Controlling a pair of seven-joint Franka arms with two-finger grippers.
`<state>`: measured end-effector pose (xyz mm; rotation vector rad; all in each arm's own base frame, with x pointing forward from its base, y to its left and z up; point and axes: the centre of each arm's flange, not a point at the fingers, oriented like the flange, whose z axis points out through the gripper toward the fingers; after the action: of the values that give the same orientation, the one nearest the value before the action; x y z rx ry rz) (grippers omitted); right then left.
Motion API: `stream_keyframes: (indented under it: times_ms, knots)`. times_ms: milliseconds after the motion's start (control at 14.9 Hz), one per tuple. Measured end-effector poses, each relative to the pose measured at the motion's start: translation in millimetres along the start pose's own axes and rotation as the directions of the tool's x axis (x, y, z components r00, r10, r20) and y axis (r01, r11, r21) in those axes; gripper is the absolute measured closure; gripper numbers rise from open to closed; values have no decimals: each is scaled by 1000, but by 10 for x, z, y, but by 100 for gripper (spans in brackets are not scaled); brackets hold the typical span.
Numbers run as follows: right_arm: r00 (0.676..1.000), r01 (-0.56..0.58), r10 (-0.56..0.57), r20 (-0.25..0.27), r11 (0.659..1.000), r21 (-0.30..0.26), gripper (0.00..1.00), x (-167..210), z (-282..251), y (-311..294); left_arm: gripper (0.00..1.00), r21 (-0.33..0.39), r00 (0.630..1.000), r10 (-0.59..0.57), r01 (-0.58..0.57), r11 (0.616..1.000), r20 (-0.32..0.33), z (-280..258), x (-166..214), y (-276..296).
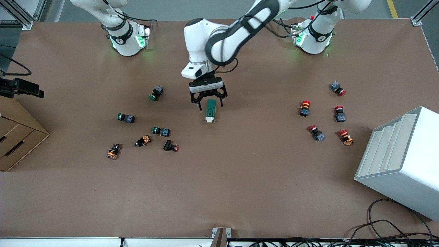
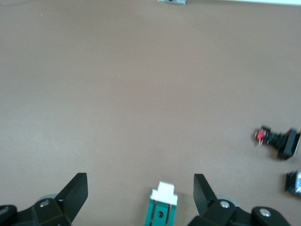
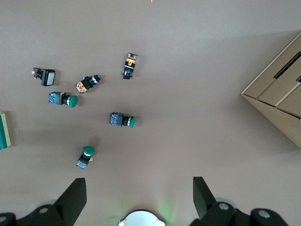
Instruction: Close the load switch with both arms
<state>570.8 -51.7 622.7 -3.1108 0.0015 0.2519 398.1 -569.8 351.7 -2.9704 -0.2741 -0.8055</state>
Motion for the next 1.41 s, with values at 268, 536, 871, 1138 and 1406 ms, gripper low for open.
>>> stream_keyframes:
  times_ms: [268,536,871,1138,1406]
  knots:
    - [1000,23,-24,-21,1000,-5,0,-285,-44,-117,0,-28,991,-102,105,994,90,-476,1024,-483]
    - [999,25,-25,-25,1000,-4,0,-395,-112,-132,0,63,983,-58,47,997,174,-682,1951,-1194]
    - [998,25,-26,-65,1000,-5,0,-599,-314,-133,0,28,950,38,-50,998,311,-871,3097,-2358]
    - [996,26,-26,-88,1000,-4,0,-725,-380,-133,0,-46,896,180,-177,983,405,-1152,3604,-3655]
    - [995,42,-42,-87,999,-6,0,-706,-284,-209,0,-82,850,261,-252,964,459,-1337,3644,-4590]
